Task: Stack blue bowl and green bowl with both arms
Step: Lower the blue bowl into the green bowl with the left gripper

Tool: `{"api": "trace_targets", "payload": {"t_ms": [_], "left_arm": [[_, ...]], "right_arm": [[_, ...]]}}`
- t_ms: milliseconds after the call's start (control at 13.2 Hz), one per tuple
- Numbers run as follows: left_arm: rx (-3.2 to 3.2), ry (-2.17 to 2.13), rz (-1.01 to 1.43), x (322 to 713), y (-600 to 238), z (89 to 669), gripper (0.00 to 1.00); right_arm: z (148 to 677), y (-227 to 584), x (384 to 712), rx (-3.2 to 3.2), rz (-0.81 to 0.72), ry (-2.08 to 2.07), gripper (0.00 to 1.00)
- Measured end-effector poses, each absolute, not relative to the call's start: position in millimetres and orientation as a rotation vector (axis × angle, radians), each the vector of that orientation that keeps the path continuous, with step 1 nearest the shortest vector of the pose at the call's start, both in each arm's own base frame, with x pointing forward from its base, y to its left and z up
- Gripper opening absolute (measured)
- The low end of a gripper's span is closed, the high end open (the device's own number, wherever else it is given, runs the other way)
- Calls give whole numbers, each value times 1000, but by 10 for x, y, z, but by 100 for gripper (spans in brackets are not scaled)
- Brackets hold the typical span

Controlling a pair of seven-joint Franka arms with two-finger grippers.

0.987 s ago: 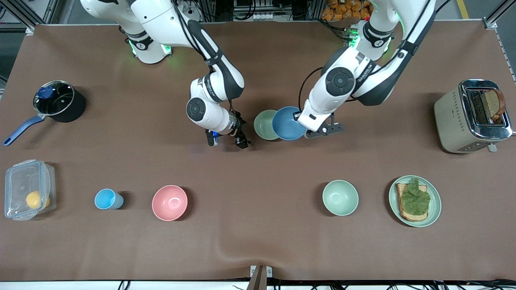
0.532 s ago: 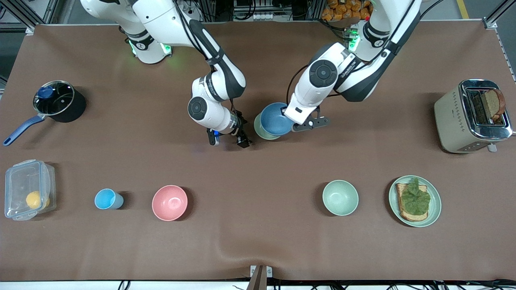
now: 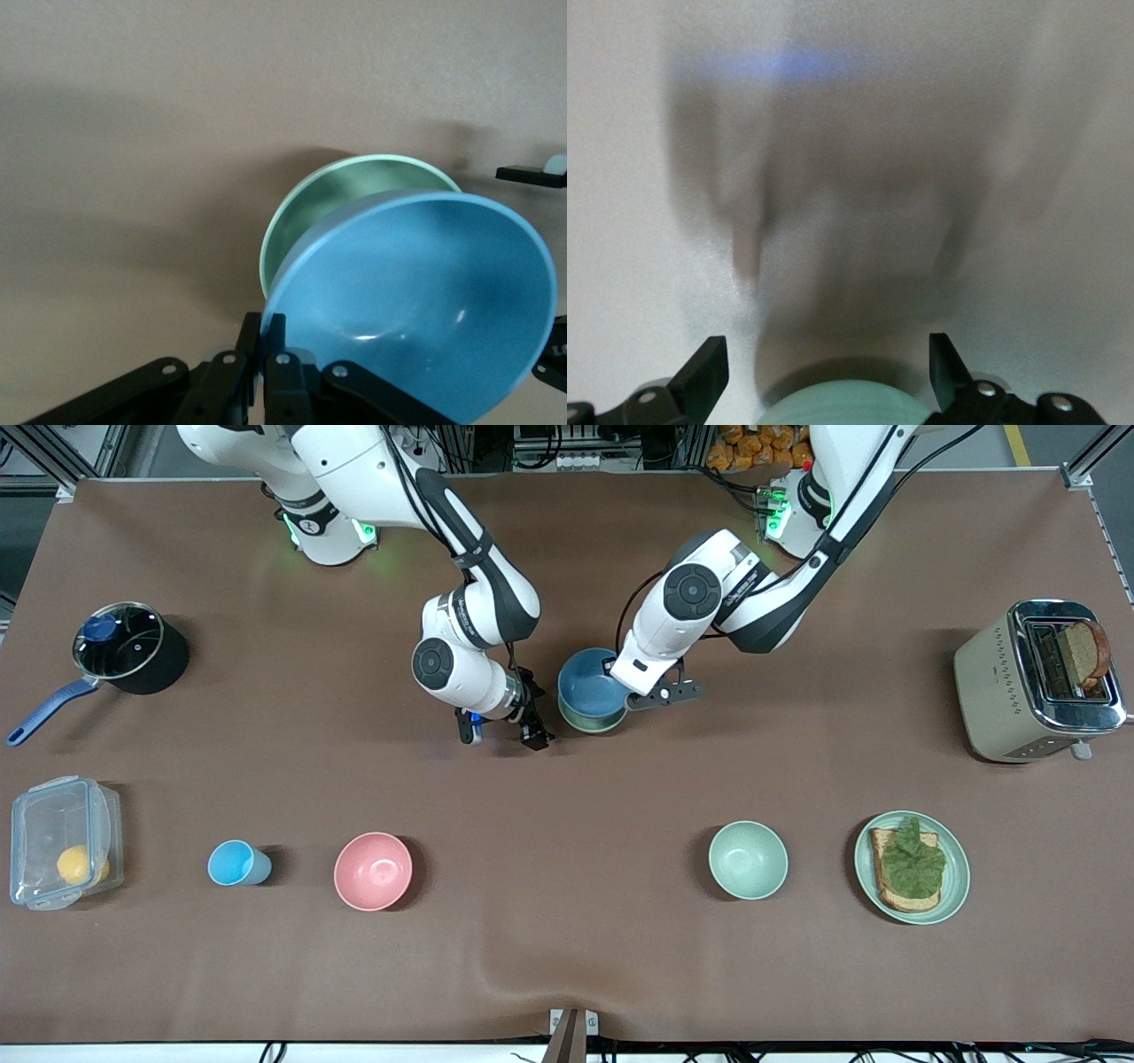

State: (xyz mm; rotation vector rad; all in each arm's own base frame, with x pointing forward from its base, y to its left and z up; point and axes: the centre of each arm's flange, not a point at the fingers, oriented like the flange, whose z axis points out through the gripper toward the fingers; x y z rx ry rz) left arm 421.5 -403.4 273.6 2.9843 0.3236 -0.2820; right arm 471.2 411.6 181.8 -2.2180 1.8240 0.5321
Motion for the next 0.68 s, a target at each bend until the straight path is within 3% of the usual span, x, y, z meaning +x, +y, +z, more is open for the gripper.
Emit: {"api": "trace_targets", "payload": {"t_ms": [684], "left_arm": [[2980,301,-302,4165,-4068,2523,5]], "right_arm": [[1824,4124,4714,-2217,530,1822,100]]}}
